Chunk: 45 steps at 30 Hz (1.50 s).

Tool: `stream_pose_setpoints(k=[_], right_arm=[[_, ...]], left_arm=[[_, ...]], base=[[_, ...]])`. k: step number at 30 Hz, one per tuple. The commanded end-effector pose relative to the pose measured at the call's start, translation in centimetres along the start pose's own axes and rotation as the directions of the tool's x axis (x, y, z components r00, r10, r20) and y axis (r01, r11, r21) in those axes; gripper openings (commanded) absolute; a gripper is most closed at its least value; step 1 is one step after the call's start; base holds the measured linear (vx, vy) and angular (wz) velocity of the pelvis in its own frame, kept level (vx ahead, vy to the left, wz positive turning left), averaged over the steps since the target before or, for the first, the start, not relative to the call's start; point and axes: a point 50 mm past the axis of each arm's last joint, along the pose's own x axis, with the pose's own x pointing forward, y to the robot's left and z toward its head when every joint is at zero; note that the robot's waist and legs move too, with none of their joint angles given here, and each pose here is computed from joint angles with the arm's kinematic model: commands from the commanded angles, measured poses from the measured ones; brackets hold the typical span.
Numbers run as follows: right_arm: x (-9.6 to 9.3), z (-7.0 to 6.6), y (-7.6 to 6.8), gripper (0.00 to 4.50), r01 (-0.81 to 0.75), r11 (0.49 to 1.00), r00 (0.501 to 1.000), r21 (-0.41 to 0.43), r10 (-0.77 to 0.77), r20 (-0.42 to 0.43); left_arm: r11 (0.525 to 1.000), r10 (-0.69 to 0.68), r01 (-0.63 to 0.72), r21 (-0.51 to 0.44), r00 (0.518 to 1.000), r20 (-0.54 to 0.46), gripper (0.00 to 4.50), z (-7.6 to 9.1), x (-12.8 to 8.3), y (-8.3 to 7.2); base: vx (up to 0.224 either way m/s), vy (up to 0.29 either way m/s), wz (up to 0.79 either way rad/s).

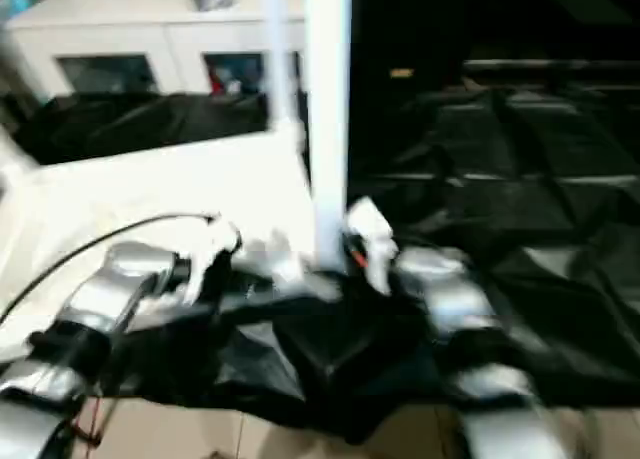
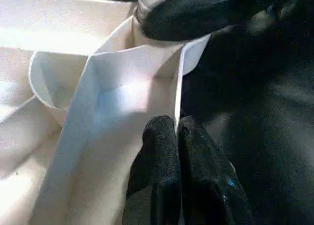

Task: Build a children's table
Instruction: Rotate leg to tighten

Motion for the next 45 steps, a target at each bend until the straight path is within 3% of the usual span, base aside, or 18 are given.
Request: stream_pose_setpoints(k=[1, 4, 5, 7, 12, 17, 19, 20, 22, 23, 24, 26, 27, 28, 37, 40, 42, 45], right_arm=[[2.1, -1.3, 2.8, 2.67, -0.015, 0.996, 0.999, 0.089, 0.018, -0.03], [2.5, -1.4, 2.7, 2.67, 0.082, 0.99, 0.996, 0.117, -0.079, -0.03], [2.7, -1.4, 2.8, 3.23, 0.096, 0.987, 0.995, 0.13, -0.094, -0.022], [2.9, -1.3, 3.0, 3.37, 0.1, 0.98, 0.995, 0.17, -0.101, 0.002], [2.7, -1.2, 2.6, 3.84, 0.121, 0.985, 0.992, 0.121, -0.123, 0.011], [0.3, -0.2, 0.1, 4.01, 0.11, 0.994, 0.993, 0.026, -0.111, 0.043], [-2.9, 0.6, -1.9, 4.01, 0.048, 0.998, 0.997, -0.026, -0.047, 0.059], [-2.9, 0.6, -1.9, 4.01, 0.048, 0.998, 0.997, -0.026, -0.047, 0.059], [-5.5, 1.0, -2.9, 4.01, -0.022, 0.998, 0.998, -0.065, 0.026, 0.056], [-6.4, 1.1, -3.1, 4.01, -0.047, 0.996, 0.997, -0.08, 0.051, 0.051], [-7.5, 1.0, -3.1, 4.08, -0.111, 0.989, 0.993, -0.093, 0.114, 0.028], [-8.6, 0.8, -2.5, 4.08, -0.206, 0.974, 0.979, -0.097, 0.206, -0.011], [-8.9, 0.7, -2.1, 4.12, -0.256, 0.962, 0.967, -0.095, 0.254, -0.027], [-9.0, 0.7, -1.9, 4.12, -0.272, 0.958, 0.962, -0.093, 0.27, -0.032], [-5.6, 1.3, 1.1, 4.12, -0.34, 0.936, 0.94, -0.086, 0.342, 0.006], [-2.8, 1.7, 1.9, 4.12, -0.264, 0.963, 0.963, -0.06, 0.267, 0.044], [-2.1, 1.8, 2.1, 4.12, -0.235, 0.971, 0.97, -0.045, 0.237, 0.058], [0.1, 2.3, 3.2, 4.12, -0.194, 0.981, 0.973, 0.021, 0.189, 0.129]], left_arm=[[0.996, 0.083, -0.084, 0.008, 0.994, 0.078, 0.0, 2.4, 1.4, 0.0], [0.993, 0.112, -0.114, 0.014, 0.989, 0.1, 0.0, 2.9, 2.0, -0.2], [0.993, 0.113, -0.116, 0.02, 0.988, 0.108, 0.0, 3.1, 2.3, -0.3], [0.993, 0.099, -0.106, 0.054, 0.988, 0.121, 0.0, 3.5, 2.7, -0.5], [0.991, 0.102, -0.111, 0.074, 0.988, 0.12, 0.0, 3.3, 2.6, -0.4], [0.988, 0.071, -0.085, 0.129, 0.991, 0.11, 0.0, 2.8, 2.3, -0.4], [0.985, 0.055, -0.073, 0.157, 0.992, 0.113, 0.0, 2.7, 2.0, -0.4], [0.985, 0.055, -0.073, 0.157, 0.992, 0.113, 0.0, 2.7, 2.0, -0.4], [0.989, 0.048, -0.067, 0.131, 0.989, 0.142, 0.0, 2.7, 1.8, -0.5], [0.991, 0.046, -0.065, 0.121, 0.988, 0.15, 0.0, 2.8, 1.8, -0.5], [0.992, 0.035, -0.053, 0.115, 0.987, 0.157, 0.28, 2.8, 1.6, -0.6], [0.994, 0.027, -0.044, 0.098, 0.985, 0.17, 0.28, 2.8, 1.3, -0.7], [0.996, 0.018, -0.034, 0.085, 0.983, 0.18, 0.62, 2.9, 1.0, -0.9], [0.996, 0.015, -0.03, 0.08, 0.983, 0.184, 0.62, 2.9, 0.9, -0.9], [1.0, -0.011, 0.013, -0.01, 0.985, 0.173, 1.44, 2.8, -4.8, -2.1], [0.999, 0.011, -0.007, -0.034, 0.993, 0.115, 1.55, 1.8, -8.9, -3.0], [0.999, 0.014, -0.01, -0.038, 0.996, 0.09, 1.8, 1.4, -10.0, -3.4], [0.998, -0.017, 0.017, -0.052, 1.0, 0.002, 1.94, 0.2, -12.5, -5.3]], base=[[0.0, 0.0, 0.0], [0.0, 0.0, 0.0], [0.0, 0.0, 0.0], [0.0, 0.0, 0.0], [0.0, 0.0, 0.0], [0.0, 0.0, 0.0], [0.0, 0.0, 0.0], [0.0, 0.0, 0.0], [0.0, 0.0, 0.0], [0.0, 0.0, 0.0], [0.0, 0.0, 0.0], [0.0, 0.0, 0.0], [0.0, 0.0, 0.0], [0.0, 0.0, 0.0], [0.0, 0.0, 0.0], [0.0, 0.0, 0.0], [0.0, 0.0, 0.0], [0.0, 0.0, 0.0]])
